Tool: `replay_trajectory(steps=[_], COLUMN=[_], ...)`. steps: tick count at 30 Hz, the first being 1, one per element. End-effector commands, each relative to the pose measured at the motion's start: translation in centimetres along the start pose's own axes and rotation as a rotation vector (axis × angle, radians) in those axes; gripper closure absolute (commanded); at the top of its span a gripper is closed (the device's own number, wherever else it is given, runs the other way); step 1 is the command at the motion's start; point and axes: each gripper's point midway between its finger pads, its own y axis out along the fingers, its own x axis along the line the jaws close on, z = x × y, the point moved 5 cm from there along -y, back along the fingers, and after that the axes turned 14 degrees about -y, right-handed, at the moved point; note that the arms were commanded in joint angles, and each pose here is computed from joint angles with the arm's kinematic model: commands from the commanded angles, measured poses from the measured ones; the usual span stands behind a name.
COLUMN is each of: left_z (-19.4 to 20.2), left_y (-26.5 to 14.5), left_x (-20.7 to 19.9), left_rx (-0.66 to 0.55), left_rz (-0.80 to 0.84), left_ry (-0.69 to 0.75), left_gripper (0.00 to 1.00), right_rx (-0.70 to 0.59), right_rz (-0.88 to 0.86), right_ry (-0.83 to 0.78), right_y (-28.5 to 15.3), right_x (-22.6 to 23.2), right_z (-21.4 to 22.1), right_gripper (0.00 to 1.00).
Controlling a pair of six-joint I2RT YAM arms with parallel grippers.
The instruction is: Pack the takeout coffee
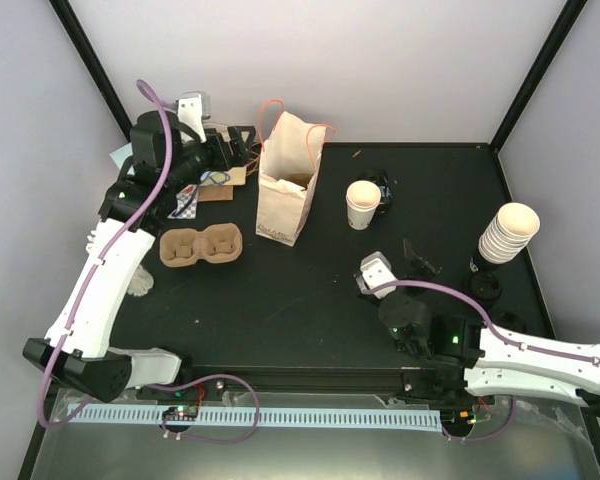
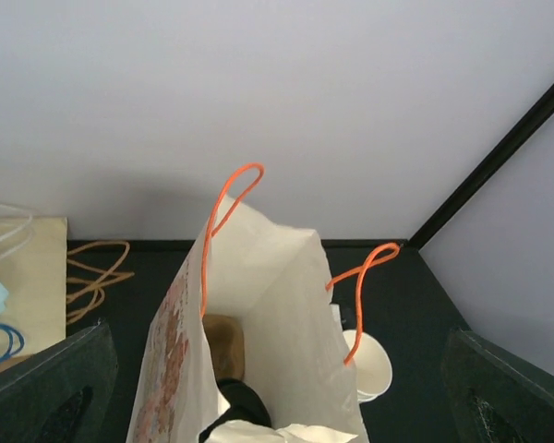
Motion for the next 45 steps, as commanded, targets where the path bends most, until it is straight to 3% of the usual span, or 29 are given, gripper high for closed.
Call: replay_trajectory(steps=[1,9,14,20,24,30,39,45], left_z=[-2.7,-1.7,0.9,6.0,10.1,14.4,17.8,19.4], left_y=[-2.8,-5.7,-8.1,-11.5,-13.0,-14.1,-13.2,-12.7], left_x=[-1.6,-0.8,1.7,5.9,8.4,10.3,11.7,12.1], left_rx=[-0.074,-0.074,-0.033,0.048,0.120,0.179,0.268,0.298], left_rz=[0.006,-0.038,-0.135,-0.284,-0.334,-0.315,-0.286,-0.248], left_ry=[0.048,0.089,0.113,0.031,-0.038,-0.123,-0.152,-0.184], left_gripper=[0.01,0.01,0.01,0.01,0.01,0.01,0.01,0.01], right_rx=[-0.027,-0.086,-0.059,-0.041,0.049,0.160,0.456,0.516], right_rz=[0.019,-0.065,-0.091,-0.097,-0.115,-0.152,-0.238,-0.266], right_ry=[-0.027,0.090,0.120,0.231,0.361,0.428,0.574,0.641], right_y=[-0.5,-1.2,-1.2,-1.0,0.3,2.2,6.3,7.1], right_x=[0.6,-0.2,-0.1,-0.3,-1.7,-3.1,-5.7,-6.4], right_z=[0.1,-0.2,-0.4,-0.9,-1.0,-1.9,-1.5,0.0], right_gripper=[0.00,0.00,0.00,0.00,0.00,0.00,0.00,0.02])
